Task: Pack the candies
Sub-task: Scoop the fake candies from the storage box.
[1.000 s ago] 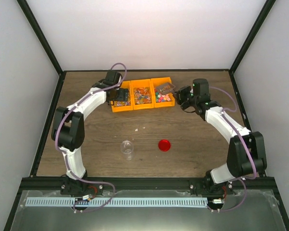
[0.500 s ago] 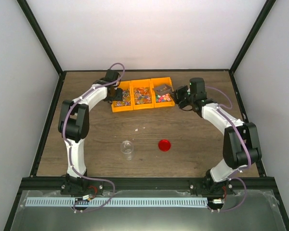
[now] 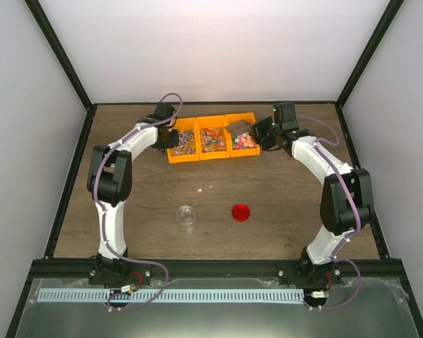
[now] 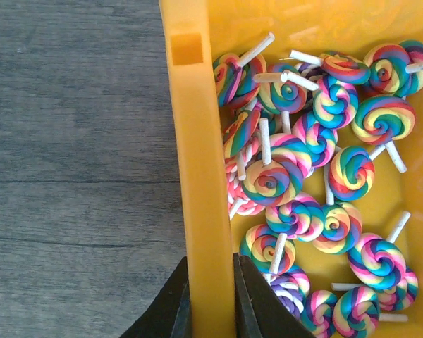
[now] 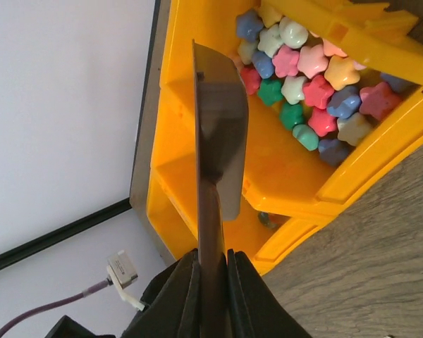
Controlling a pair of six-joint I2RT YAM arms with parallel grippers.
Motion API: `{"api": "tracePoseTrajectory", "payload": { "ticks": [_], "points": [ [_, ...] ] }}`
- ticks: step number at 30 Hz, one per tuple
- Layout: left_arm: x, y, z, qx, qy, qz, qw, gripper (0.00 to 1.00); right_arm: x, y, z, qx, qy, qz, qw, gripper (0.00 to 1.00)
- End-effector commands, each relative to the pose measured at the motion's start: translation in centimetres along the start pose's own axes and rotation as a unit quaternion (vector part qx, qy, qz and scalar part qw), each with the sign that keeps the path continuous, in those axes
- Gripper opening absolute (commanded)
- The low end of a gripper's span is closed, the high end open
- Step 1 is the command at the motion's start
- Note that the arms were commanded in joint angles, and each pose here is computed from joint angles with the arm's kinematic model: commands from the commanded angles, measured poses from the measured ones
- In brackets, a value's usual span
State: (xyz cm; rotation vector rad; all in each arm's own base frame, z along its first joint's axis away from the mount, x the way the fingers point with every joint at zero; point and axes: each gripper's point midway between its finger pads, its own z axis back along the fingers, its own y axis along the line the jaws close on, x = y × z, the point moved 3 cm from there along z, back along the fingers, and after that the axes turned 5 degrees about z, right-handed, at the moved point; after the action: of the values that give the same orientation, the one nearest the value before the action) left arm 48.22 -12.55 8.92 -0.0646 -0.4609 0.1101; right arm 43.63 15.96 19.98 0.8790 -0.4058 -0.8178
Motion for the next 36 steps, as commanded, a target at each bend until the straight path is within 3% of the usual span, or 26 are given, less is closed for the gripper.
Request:
{"api": "tracePoseTrajectory", "payload": {
  "ticks": [1,15,36],
  "points": [
    [-1.4,0.6,-0.1,0.018,0.008,0.006,1.000,0.04,0.2,0.8,1.6,-0.029,-0.045,0.011,0.999,0.01],
    [-1.9,0.9,1.2,0.010,-0.020,0.075,0.997,0.04,-1.4,-1.2,5.0,-0.090,-0.099,-0.014,0.991,0.01],
    [-3.4,-0.5,0.4,-0.013,-0.004,0.070,0.997,0.04,-2.4,-4.8,1.1,-0.160,-0.077,-0.031,0.984,0.01]
  ]
}}
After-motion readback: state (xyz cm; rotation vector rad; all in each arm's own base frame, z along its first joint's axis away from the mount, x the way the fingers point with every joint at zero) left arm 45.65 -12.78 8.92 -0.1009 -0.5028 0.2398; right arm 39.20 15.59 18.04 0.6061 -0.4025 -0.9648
